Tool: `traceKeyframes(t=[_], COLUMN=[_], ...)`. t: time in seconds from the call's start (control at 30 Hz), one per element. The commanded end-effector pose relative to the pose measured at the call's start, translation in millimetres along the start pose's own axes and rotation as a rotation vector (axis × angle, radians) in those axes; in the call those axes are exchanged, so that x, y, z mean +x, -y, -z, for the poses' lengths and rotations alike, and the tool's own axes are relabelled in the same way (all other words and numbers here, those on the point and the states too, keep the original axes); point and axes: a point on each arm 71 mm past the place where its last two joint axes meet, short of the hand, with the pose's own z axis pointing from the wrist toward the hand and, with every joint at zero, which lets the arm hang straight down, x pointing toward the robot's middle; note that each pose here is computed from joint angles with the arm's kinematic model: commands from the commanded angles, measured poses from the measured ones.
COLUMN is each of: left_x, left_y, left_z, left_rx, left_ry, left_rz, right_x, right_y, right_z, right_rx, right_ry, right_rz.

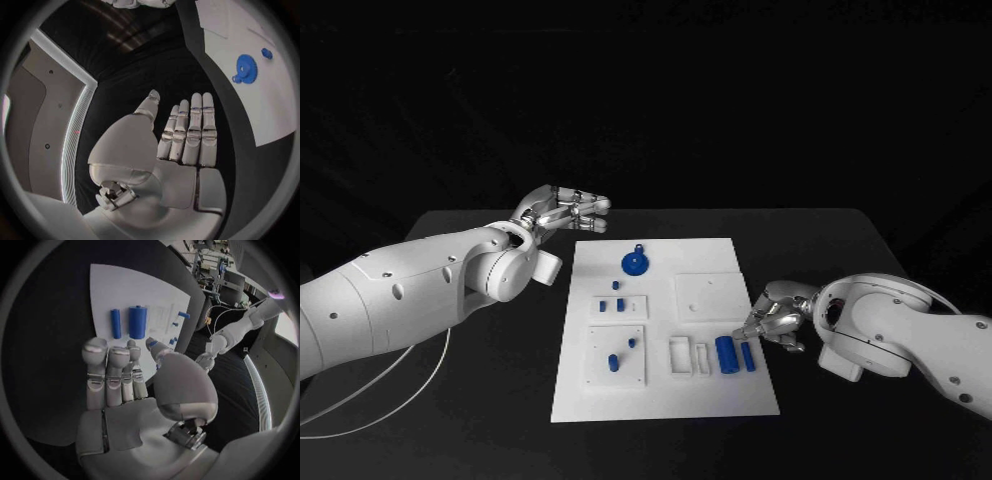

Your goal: Assemble the parts on the task board

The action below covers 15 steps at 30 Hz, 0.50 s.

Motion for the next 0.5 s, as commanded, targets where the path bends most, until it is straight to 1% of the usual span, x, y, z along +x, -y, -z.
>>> traceKeyframes(t=[0.03,0.5], left_x=[2.8,3.7], left_y=[2.3,2.1], left_z=[0.7,1.0], left_rx=[0.028,0.024], left_ry=[-0.026,-0.036], left_rz=[0.041,0.039], right_x=[6.7,13.6], right_y=[2.1,-5.1], right_z=[2.5,4.4], right_rx=[0.059,0.062], right_ry=[-0.064,-0.083], right_rz=[0.039,0.091])
